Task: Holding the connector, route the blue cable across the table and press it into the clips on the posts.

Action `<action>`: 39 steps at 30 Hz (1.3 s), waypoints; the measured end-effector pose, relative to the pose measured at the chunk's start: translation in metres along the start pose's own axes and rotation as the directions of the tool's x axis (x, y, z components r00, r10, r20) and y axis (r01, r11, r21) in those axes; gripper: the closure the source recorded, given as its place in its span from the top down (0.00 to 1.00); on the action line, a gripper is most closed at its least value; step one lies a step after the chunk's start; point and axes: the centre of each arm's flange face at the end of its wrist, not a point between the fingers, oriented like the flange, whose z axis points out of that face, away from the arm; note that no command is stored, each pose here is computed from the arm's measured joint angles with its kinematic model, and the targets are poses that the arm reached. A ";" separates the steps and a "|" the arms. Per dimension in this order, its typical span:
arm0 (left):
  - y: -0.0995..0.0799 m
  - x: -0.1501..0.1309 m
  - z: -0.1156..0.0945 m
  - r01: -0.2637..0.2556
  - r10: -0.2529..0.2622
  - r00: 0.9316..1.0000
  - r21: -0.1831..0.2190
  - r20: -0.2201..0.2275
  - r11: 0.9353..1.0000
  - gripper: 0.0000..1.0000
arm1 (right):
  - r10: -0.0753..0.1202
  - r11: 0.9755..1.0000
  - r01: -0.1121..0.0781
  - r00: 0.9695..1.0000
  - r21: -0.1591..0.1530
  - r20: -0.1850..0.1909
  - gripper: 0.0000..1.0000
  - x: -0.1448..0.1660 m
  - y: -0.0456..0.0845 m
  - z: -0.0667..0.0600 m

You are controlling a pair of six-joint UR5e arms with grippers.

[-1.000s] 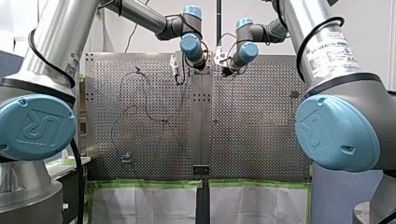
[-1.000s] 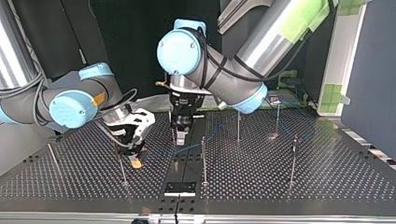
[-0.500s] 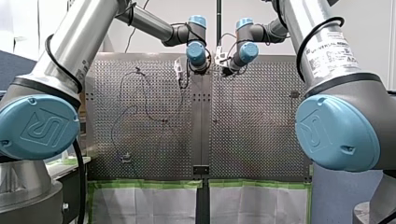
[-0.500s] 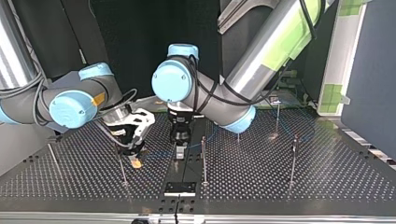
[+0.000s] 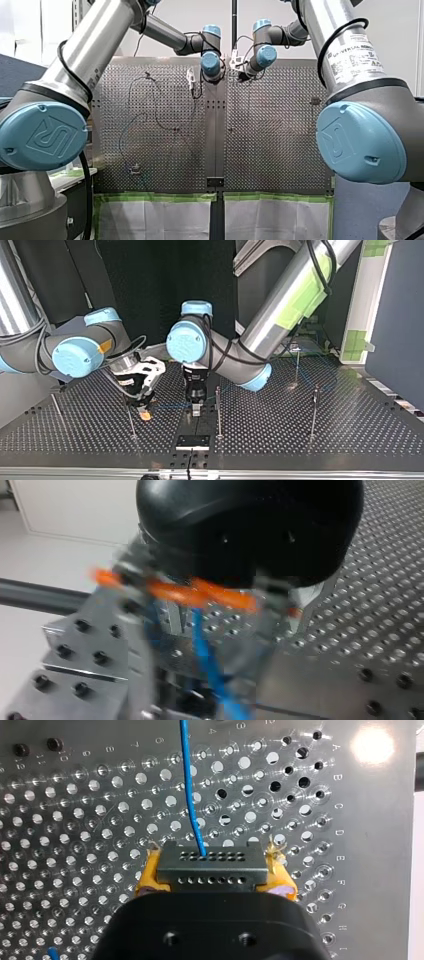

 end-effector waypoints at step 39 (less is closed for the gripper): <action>0.005 0.037 -0.022 -0.051 0.044 0.996 -0.089 -0.080 0.995 0.00 | 0.006 1.000 -0.007 0.999 0.011 0.039 0.00 -0.020 -0.006 -0.002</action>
